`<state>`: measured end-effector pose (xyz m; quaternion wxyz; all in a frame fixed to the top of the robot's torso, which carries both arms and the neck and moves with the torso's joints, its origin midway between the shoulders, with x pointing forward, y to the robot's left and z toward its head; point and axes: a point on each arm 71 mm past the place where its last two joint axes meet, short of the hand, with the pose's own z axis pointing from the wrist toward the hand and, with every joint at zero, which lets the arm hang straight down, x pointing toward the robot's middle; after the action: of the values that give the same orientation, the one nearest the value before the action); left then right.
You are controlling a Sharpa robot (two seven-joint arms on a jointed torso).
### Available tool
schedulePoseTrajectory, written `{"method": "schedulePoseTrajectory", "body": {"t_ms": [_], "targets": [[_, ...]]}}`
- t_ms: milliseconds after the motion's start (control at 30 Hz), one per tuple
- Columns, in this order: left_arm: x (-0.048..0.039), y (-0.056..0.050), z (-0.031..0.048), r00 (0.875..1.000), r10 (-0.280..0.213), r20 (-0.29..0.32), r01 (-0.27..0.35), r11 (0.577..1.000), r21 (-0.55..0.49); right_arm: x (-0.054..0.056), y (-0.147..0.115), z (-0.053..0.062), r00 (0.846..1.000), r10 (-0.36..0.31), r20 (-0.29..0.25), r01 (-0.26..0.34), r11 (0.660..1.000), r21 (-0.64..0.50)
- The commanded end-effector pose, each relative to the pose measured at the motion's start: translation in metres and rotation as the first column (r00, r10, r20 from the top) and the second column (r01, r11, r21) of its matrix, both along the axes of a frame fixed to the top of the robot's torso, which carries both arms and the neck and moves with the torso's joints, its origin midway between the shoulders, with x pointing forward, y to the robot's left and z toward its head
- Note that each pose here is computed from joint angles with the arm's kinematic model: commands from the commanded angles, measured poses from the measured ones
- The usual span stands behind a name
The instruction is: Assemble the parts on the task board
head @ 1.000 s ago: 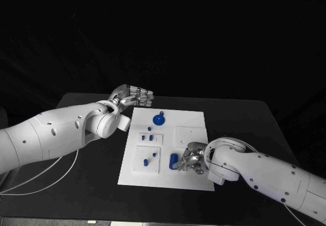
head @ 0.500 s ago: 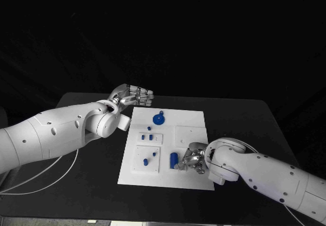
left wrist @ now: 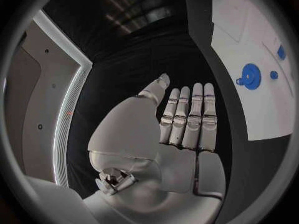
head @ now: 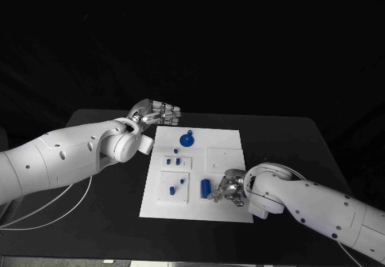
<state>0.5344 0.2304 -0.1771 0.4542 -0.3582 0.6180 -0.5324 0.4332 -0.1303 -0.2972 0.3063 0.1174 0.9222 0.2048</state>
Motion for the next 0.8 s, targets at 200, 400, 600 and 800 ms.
{"method": "schedulePoseTrajectory", "body": {"t_ms": [200,400,600,800], "targets": [[-0.0006,-0.0015,0.0001,1.0,-0.017,-0.002,0.017,1.0,-0.001,-0.0041,0.0005,-0.0025,0.998,0.038,-0.042,-0.038,0.999,0.003],[-0.0007,-0.0011,0.0,1.0,-0.017,-0.003,0.017,1.0,0.0,-0.0053,-0.0011,-0.0024,0.999,0.033,-0.034,-0.033,0.999,0.005],[-0.0008,-0.0004,-0.0001,1.0,-0.016,-0.003,0.016,1.0,0.0,-0.0054,-0.0049,-0.0024,1.0,0.019,-0.02,-0.019,1.0,0.005],[-0.0008,0.0003,-0.0002,1.0,-0.014,-0.004,0.014,1.0,0.001,-0.0045,-0.0073,-0.0021,1.0,0.005,-0.006,-0.005,1.0,0.006]]}}
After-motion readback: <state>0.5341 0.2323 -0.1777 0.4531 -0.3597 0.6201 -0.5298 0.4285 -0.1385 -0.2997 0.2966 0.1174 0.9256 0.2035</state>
